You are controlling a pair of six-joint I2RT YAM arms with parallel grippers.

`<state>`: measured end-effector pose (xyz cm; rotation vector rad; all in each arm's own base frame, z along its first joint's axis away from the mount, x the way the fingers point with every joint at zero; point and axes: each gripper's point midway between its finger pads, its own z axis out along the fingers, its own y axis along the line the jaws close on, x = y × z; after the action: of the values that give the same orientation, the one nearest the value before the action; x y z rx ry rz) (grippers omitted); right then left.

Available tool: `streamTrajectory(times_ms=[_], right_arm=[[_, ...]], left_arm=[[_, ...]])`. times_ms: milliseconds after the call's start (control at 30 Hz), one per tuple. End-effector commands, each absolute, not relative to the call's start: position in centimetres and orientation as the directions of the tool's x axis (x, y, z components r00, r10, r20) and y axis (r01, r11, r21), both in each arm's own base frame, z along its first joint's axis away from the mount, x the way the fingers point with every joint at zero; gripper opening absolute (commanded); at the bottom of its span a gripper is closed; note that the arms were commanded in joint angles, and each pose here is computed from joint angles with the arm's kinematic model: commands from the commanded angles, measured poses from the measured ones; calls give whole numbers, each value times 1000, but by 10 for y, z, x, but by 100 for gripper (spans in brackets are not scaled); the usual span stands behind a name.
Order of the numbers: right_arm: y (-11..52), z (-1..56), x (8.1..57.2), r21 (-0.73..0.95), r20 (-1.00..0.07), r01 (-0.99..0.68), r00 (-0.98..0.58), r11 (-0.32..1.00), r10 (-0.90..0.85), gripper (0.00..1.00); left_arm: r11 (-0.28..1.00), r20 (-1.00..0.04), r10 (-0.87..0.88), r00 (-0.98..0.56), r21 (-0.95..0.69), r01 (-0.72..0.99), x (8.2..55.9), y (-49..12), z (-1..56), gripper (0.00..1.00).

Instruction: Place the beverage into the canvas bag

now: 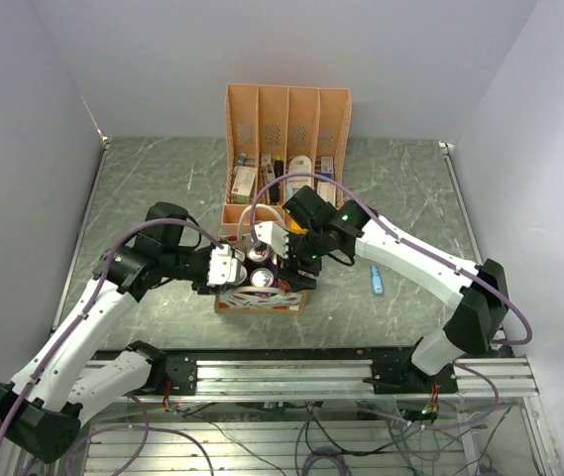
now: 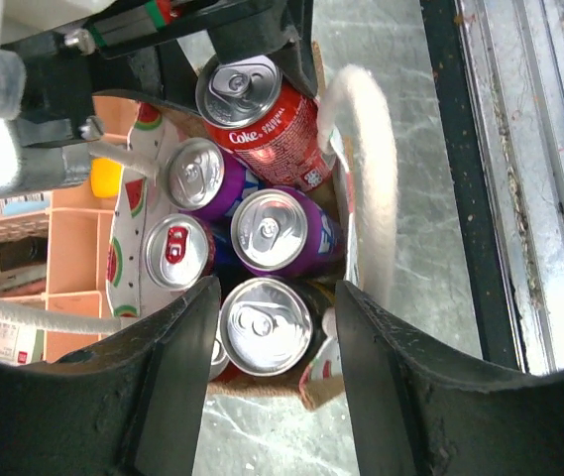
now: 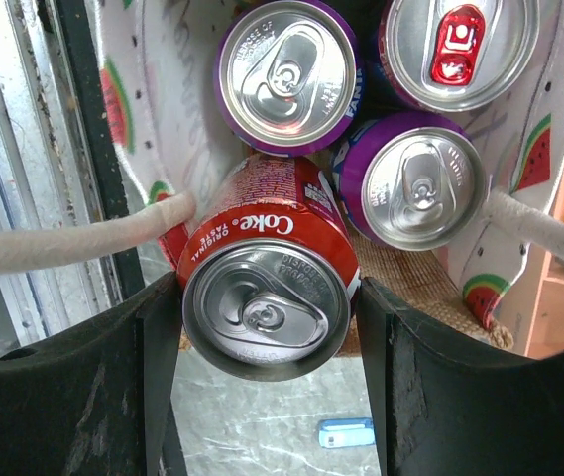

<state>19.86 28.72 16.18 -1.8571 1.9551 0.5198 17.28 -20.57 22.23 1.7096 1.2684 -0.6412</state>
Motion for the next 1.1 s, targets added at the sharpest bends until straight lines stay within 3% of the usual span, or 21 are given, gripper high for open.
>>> streamTrajectory(times_ms=[0,267,600,867,1067], right_arm=[[292,152,194,43,-521,-998,-59,43,-852,17],[296,143,193,47,-516,-999,-43,22,-855,23],[294,137,194,25,-506,-999,24,-42,-862,41],[284,108,195,43,-437,-999,-1,-20,-899,44],[284,102,196,34,-443,-999,-4,-12,-897,45]], left_arm=[[-108,-773,524,358,356,928,164,-190,216,62],[-65,-730,585,354,392,918,165,-173,228,63],[23,-679,637,366,491,871,178,-154,242,64],[67,-721,606,336,467,881,179,-155,231,64],[82,-736,593,327,459,885,180,-156,233,64]])
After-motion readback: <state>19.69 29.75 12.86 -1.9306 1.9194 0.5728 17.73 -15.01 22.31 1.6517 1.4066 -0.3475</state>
